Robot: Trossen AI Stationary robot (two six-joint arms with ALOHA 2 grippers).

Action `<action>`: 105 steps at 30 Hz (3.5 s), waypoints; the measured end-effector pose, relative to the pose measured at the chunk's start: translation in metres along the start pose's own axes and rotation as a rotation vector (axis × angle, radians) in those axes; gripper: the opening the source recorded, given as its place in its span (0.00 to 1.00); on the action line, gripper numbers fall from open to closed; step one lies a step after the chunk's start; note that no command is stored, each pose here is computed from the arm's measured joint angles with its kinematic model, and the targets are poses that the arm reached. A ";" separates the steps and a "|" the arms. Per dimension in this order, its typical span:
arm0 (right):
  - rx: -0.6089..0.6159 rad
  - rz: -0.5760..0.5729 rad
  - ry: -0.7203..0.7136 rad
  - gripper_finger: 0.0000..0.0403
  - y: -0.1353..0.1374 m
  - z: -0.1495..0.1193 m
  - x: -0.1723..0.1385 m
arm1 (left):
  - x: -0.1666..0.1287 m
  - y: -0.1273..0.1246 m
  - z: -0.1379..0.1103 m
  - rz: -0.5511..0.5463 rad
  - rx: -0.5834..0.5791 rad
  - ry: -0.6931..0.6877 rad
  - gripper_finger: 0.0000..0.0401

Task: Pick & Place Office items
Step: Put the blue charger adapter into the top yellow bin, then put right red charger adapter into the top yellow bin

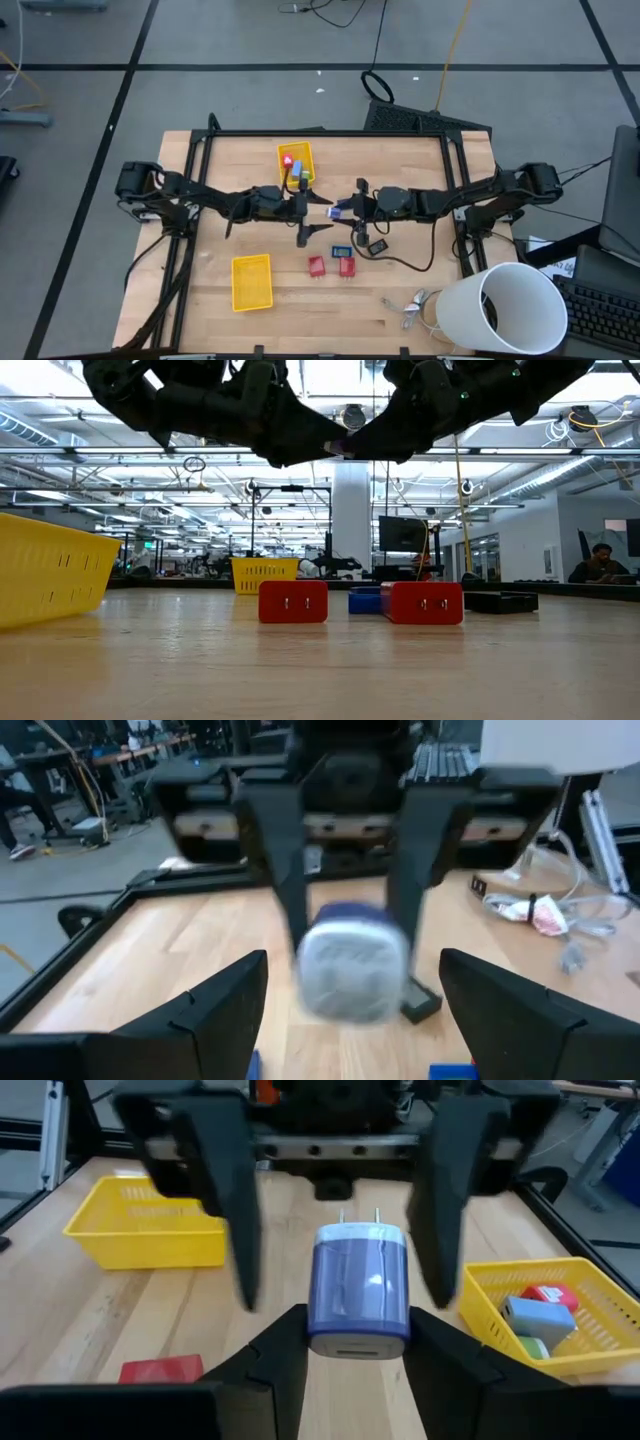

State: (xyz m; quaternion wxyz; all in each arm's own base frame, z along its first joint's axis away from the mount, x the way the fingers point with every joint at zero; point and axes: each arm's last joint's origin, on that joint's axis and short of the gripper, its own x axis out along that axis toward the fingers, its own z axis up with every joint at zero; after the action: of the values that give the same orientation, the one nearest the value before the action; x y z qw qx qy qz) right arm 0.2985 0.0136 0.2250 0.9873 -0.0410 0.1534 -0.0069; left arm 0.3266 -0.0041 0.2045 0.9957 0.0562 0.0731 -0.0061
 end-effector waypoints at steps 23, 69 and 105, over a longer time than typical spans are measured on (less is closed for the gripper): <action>-0.019 0.010 -0.001 0.33 0.003 0.000 0.000 | 0.000 0.003 0.001 -0.013 0.030 -0.014 0.33; 0.094 0.002 0.075 0.54 -0.001 -0.005 -0.035 | -0.073 0.066 -0.061 0.573 -0.276 0.041 0.33; 0.095 0.001 0.063 0.53 -0.001 -0.004 -0.035 | -0.082 0.084 -0.080 0.755 -0.493 0.131 0.58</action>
State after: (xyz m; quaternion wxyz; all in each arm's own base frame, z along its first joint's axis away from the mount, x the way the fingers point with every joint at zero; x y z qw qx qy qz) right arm 0.2643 0.0130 0.2319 0.9828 0.0061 0.1840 -0.0150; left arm 0.2352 0.0887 0.1475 0.9052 -0.1594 0.1096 0.3784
